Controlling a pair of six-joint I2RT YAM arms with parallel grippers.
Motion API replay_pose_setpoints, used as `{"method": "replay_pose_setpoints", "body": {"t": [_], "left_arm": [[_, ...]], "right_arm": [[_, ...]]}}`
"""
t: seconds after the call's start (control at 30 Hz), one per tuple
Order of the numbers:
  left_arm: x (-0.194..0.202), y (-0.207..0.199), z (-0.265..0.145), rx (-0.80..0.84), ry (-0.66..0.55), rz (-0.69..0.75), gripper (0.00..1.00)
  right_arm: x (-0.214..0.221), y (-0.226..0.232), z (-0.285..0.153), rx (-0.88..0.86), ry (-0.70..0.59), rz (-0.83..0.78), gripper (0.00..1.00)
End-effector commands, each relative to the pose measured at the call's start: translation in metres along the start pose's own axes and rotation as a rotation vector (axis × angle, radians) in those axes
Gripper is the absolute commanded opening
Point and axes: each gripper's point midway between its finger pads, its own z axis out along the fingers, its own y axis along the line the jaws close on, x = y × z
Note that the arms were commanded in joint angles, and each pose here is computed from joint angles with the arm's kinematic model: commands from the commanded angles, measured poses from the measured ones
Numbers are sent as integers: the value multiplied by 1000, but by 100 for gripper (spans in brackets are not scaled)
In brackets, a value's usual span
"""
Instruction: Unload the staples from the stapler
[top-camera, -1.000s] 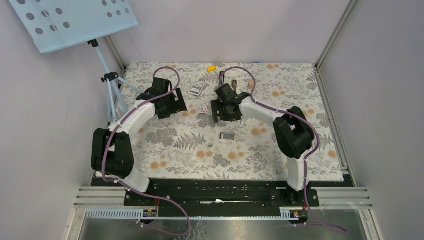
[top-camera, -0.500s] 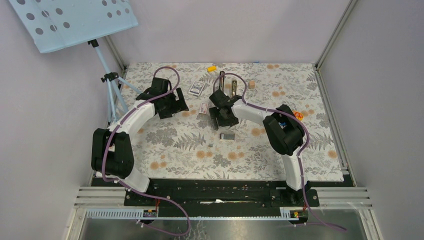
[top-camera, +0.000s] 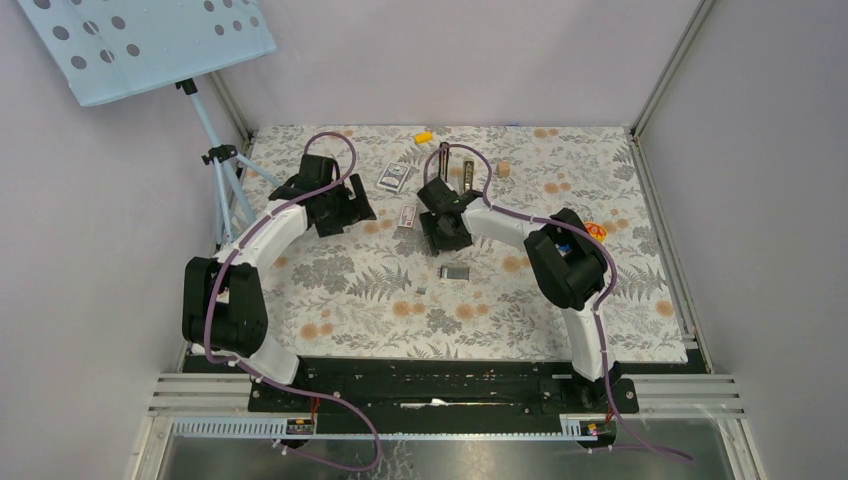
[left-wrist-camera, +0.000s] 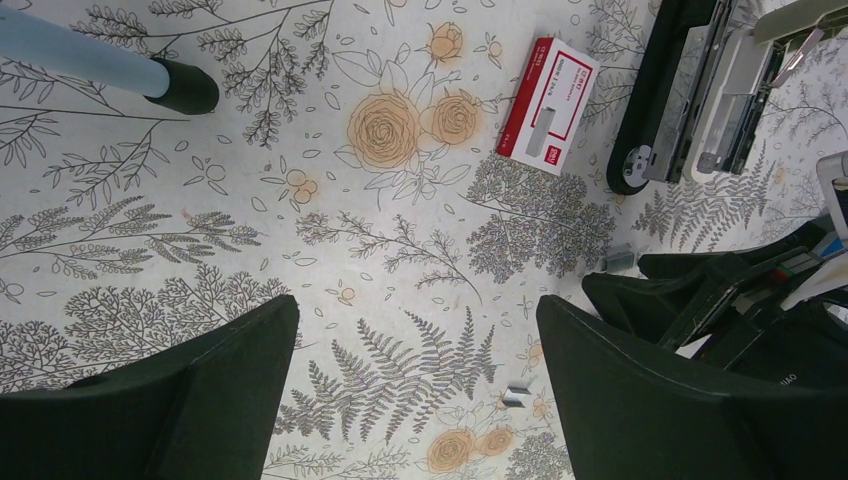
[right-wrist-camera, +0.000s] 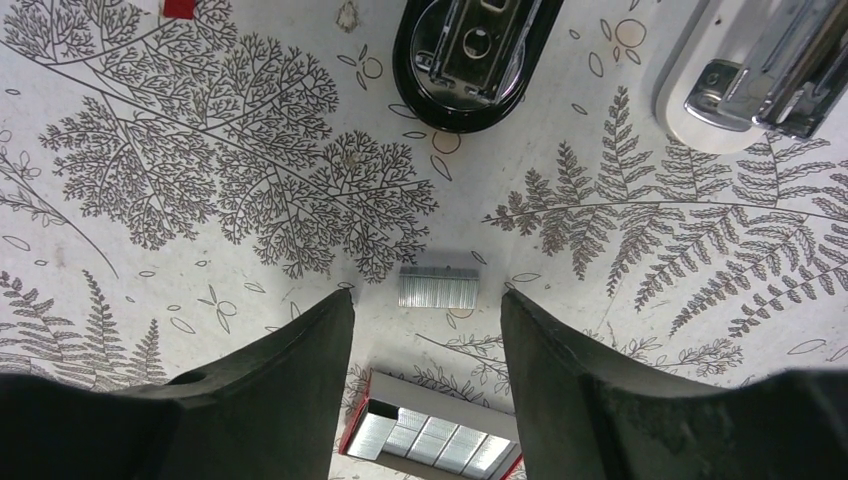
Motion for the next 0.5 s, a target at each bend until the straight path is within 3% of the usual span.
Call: {"method": "replay_pose_setpoints", "body": {"t": [0.0,0.47], "left_arm": [[-9,-6,-1,43,-30,-5,93],[-10,-8,-6,55,-44,-11,93]], "right_arm": [[-7,-2,9,29,-22,-12,61],[-3,-6,8,47,-23,5,44]]}}
